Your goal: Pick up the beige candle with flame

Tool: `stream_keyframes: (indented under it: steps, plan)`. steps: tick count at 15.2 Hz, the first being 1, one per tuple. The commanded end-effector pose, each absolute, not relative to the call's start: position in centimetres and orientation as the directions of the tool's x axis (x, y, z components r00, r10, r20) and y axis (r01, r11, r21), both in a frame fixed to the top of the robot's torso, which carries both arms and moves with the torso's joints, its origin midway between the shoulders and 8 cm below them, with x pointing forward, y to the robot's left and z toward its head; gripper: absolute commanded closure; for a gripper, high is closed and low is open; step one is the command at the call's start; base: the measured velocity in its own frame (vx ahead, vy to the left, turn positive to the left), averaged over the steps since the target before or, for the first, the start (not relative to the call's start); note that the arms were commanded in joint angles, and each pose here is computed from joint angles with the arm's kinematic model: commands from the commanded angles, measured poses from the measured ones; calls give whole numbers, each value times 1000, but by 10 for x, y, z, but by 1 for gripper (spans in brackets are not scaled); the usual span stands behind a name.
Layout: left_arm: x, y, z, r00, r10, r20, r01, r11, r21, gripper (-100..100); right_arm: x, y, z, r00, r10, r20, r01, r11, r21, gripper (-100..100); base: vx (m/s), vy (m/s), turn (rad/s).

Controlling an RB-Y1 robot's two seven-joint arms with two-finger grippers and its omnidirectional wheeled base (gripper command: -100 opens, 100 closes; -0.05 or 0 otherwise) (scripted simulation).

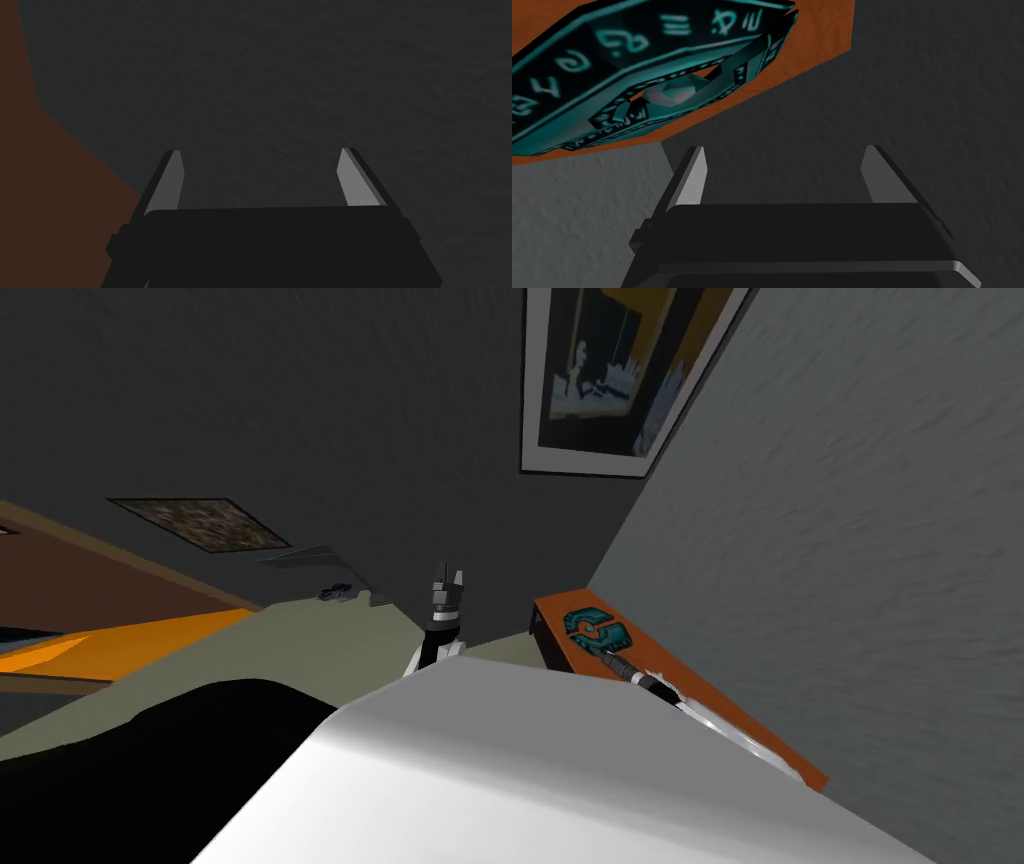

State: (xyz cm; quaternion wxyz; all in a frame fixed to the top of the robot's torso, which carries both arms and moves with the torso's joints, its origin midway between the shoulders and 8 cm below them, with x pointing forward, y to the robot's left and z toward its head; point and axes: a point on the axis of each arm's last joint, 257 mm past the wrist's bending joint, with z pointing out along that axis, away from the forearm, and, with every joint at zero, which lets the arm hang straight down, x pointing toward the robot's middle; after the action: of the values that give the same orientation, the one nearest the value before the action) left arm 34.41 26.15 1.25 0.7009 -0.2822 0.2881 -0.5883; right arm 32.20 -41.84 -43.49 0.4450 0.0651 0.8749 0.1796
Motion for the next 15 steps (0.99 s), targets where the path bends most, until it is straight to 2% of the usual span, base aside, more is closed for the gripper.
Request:
stream_keyframes:
  steps: [1, 10, 15]
  plan:
    - [344, 262, 13, 142, -987, -72, 662, 149, -735, 0, 302, -450, -450, -649, 191, -736, -39, 958, 283, -100, -20, -57, 394]
    - [344, 262, 13, 142, -987, -72, 662, 149, -735, 0, 245, -527, -479, -763, 43, -645, -23, 995, 93, -100, -23, -50, 216]
    - [344, 262, 13, 142, -987, -72, 662, 149, -735, 0, 183, -572, -500, -852, -53, -520, -47, 999, -24, -100, -49, -58, 242]
